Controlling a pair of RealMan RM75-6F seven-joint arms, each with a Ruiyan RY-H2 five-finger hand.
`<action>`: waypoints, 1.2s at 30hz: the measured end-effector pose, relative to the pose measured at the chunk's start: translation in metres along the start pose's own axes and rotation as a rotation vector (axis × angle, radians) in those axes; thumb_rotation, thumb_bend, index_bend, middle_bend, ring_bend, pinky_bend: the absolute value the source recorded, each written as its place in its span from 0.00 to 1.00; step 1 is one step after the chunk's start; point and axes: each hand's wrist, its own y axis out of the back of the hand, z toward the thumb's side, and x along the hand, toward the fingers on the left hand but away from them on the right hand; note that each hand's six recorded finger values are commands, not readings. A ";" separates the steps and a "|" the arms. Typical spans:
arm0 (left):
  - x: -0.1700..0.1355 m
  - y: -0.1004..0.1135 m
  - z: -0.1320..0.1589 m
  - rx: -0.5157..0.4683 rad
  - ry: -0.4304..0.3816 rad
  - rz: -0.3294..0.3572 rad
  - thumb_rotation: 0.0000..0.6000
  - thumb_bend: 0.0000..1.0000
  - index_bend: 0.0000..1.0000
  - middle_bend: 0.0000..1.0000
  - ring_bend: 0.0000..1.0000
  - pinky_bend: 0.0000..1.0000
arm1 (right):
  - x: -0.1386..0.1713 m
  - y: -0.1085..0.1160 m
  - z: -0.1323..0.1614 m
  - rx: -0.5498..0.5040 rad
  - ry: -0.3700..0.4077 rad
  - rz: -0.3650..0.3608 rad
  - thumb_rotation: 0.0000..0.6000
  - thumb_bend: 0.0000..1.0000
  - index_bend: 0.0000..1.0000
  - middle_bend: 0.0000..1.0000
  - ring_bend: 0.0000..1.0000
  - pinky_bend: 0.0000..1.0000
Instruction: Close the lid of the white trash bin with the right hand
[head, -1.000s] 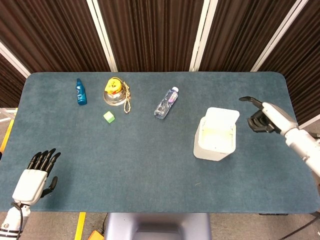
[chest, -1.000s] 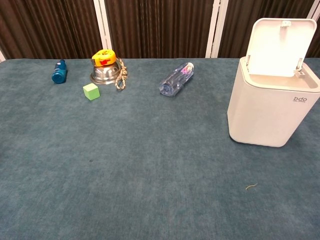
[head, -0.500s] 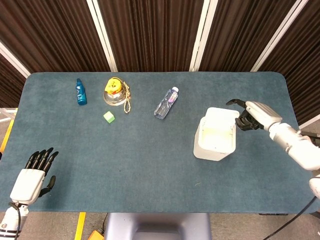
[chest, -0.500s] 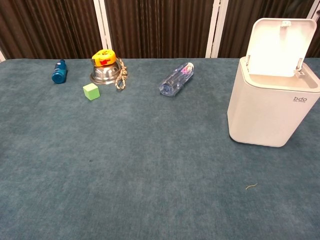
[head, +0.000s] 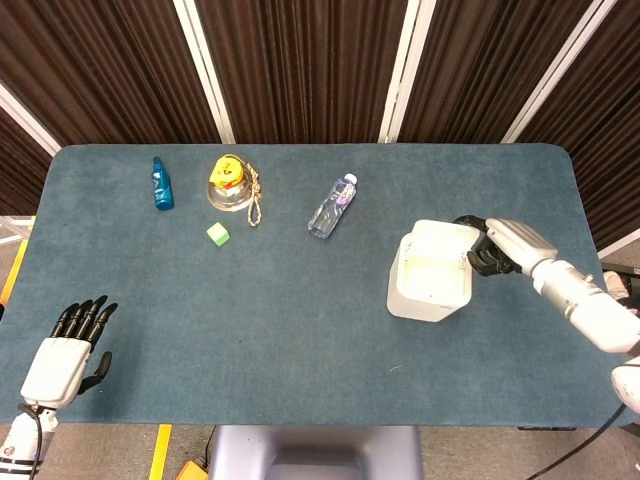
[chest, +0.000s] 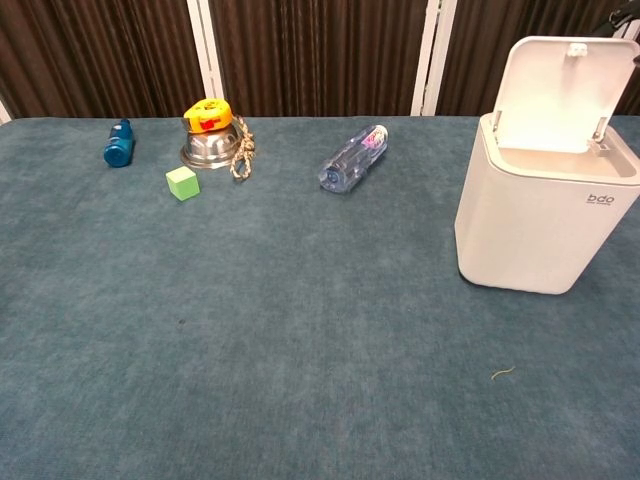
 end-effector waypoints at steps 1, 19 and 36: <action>0.000 0.000 0.000 0.000 -0.001 0.001 1.00 0.49 0.04 0.00 0.00 0.10 | 0.002 -0.001 0.000 0.004 0.004 -0.001 1.00 0.65 0.34 1.00 1.00 1.00; 0.001 -0.003 0.003 0.009 -0.008 -0.020 1.00 0.50 0.04 0.00 0.00 0.10 | 0.037 -0.059 -0.001 0.204 0.086 0.080 1.00 0.65 0.32 1.00 1.00 1.00; 0.001 0.002 0.000 -0.001 -0.005 -0.006 1.00 0.52 0.03 0.00 0.00 0.10 | 0.035 -0.074 -0.007 0.208 0.083 0.034 1.00 0.65 0.21 1.00 1.00 1.00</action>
